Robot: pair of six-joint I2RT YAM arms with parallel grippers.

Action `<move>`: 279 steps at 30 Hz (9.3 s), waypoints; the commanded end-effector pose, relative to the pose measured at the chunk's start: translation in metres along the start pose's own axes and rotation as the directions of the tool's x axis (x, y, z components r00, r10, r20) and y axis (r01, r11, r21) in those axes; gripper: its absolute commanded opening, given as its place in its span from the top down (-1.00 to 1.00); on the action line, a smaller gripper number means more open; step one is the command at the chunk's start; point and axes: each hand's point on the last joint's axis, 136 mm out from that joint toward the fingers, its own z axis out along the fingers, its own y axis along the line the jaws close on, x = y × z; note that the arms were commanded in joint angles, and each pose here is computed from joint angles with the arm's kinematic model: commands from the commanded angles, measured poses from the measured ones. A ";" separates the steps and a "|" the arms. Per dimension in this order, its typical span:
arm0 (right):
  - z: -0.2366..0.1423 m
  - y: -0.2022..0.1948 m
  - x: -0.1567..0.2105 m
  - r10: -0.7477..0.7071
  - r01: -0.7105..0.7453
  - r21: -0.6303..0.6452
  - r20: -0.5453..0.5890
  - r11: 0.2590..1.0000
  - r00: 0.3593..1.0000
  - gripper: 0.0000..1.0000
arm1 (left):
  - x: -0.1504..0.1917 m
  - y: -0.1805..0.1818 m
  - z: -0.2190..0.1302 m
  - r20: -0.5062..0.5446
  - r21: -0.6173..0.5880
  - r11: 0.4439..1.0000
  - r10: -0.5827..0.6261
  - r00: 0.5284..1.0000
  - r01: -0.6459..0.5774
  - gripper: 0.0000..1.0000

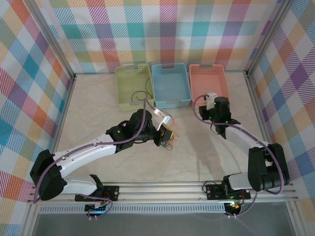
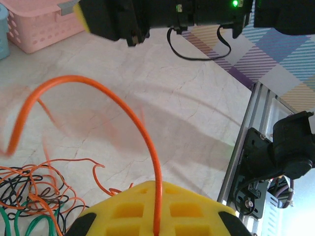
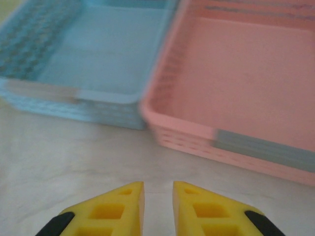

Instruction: Untangle the cables

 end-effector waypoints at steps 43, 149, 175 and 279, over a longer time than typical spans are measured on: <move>-0.086 0.197 -0.014 -0.371 0.572 -0.560 0.439 0.599 0.818 -0.02 | -0.006 -0.013 0.001 0.033 0.059 0.997 0.048 0.998 -0.050 1.00; -0.002 -0.087 -0.016 0.032 -0.061 0.186 0.156 0.981 0.987 0.58 | -0.024 -0.015 -0.035 0.166 0.007 0.998 0.055 0.985 -0.057 1.00; -0.029 -0.135 0.000 0.300 -0.345 0.291 0.188 0.892 0.935 0.69 | -0.033 0.023 -0.062 0.286 -0.222 0.975 0.062 0.956 0.004 1.00; -0.155 0.172 -0.104 0.251 -0.016 -0.564 0.341 0.826 0.906 1.00 | -0.025 0.028 -0.036 0.195 -0.218 0.976 0.041 0.980 0.002 -0.71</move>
